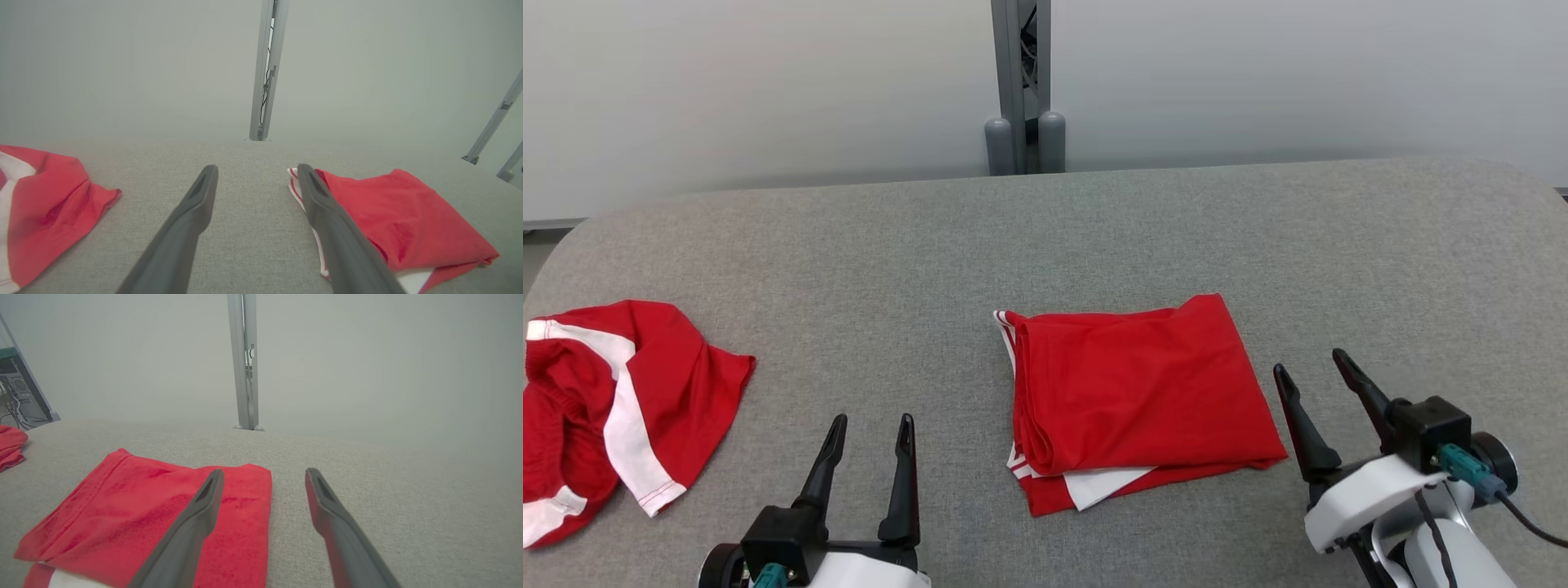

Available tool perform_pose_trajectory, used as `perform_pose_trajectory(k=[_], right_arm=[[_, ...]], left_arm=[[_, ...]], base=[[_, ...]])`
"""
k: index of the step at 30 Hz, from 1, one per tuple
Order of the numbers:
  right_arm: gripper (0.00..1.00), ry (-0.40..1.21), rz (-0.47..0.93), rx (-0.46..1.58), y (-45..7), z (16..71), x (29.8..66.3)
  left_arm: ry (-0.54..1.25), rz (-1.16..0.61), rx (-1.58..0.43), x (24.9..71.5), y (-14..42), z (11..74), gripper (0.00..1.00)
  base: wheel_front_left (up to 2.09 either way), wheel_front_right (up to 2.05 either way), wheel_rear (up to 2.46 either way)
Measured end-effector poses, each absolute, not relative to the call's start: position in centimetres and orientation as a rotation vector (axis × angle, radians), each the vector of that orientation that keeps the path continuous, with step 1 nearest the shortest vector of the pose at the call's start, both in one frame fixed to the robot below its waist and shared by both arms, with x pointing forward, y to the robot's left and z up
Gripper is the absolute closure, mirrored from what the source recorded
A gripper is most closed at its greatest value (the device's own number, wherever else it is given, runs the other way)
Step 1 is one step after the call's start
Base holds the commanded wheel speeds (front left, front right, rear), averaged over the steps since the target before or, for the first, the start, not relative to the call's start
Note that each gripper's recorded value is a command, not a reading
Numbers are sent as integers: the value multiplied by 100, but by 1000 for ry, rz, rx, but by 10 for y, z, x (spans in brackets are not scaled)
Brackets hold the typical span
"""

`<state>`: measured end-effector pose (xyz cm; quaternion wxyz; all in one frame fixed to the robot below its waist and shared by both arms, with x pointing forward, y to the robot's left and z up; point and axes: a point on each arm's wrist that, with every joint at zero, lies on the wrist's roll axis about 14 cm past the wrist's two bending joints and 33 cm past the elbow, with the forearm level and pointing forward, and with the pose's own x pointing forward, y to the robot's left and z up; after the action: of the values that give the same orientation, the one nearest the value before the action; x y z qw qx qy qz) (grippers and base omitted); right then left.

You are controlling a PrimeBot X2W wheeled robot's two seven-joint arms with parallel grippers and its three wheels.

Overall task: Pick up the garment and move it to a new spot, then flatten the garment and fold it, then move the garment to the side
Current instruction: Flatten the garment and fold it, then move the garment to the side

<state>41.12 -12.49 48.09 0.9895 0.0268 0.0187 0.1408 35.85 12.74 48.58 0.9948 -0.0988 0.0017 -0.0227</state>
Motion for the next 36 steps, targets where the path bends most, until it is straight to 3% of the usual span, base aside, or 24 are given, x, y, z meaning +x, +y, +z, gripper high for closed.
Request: perform_pose_trajectory(k=[11, 19, 36], right_arm=[[0, -77, 216, 78, -137, 509, 375], [0, -68, 201, 106, -137, 503, 351], [0, -50, 218, 116, -128, 498, 350]], left_arm=[[-8, -43, -183, 345, 131, 489, 0], [-15, -41, -170, 338, 132, 490, 0], [-19, -42, -160, 337, 134, 491, 0]], base=[[0, 0, 0], [0, 0, 0], [0, 0, 0]])
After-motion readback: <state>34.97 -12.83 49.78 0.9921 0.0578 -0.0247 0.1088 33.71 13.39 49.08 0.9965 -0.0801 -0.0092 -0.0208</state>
